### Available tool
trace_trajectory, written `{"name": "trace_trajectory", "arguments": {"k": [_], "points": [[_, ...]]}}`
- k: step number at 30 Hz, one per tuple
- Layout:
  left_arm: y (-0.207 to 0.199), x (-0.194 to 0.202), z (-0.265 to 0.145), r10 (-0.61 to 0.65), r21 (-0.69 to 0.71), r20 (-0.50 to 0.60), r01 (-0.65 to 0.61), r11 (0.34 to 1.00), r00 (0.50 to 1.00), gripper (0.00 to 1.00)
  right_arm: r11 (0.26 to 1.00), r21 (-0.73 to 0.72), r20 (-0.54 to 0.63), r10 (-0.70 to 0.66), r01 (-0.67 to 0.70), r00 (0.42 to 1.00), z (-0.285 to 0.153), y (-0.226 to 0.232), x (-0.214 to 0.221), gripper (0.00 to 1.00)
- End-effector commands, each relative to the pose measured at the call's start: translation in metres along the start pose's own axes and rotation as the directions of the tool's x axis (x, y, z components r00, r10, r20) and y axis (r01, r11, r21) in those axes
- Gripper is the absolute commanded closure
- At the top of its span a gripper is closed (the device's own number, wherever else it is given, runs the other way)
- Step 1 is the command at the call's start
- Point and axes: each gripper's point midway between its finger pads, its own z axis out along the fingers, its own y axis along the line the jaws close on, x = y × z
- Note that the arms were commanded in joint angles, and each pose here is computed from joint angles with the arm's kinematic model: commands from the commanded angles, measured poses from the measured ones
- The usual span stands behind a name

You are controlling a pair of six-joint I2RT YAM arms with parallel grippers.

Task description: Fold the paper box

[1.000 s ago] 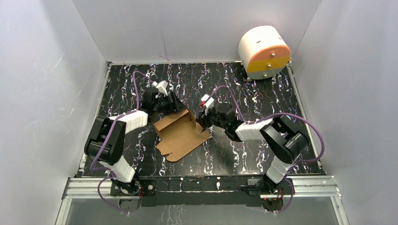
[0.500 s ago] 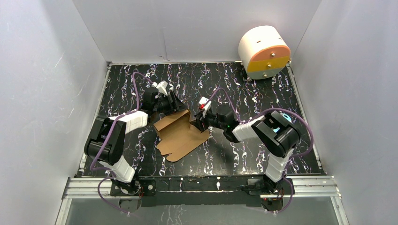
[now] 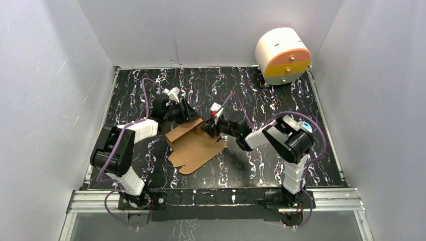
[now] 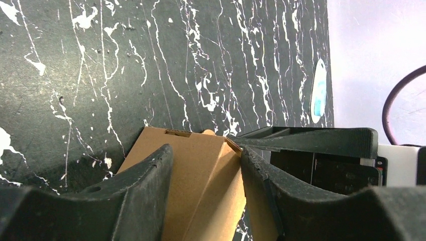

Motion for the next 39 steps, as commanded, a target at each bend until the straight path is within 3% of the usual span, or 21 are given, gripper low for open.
{"name": "trace_trajectory", "arguments": {"k": [1, 17, 30, 39], "points": [[-0.021, -0.001, -0.005, 0.013, 0.077, -0.013, -0.012, 0.997, 1.000, 0.52, 0.996, -0.004, 0.122, -0.084, 0.085, 0.989, 0.014, -0.006, -0.038, 0.51], [-0.033, -0.004, -0.009, -0.017, 0.103, -0.012, 0.018, 0.994, 1.000, 0.48, 0.993, 0.035, 0.138, -0.113, 0.110, 0.984, 0.020, -0.015, -0.042, 0.66], [-0.042, 0.002, -0.009, -0.085, 0.133, -0.042, 0.090, 0.987, 0.995, 0.46, 0.963, 0.250, 0.075, -0.127, 0.104, 0.989, 0.023, -0.038, -0.033, 0.80], [-0.049, 0.010, -0.009, -0.107, 0.148, -0.069, 0.116, 0.982, 0.992, 0.46, 0.912, 0.410, 0.065, -0.052, 0.021, 0.997, 0.018, -0.052, -0.024, 0.83]]}}
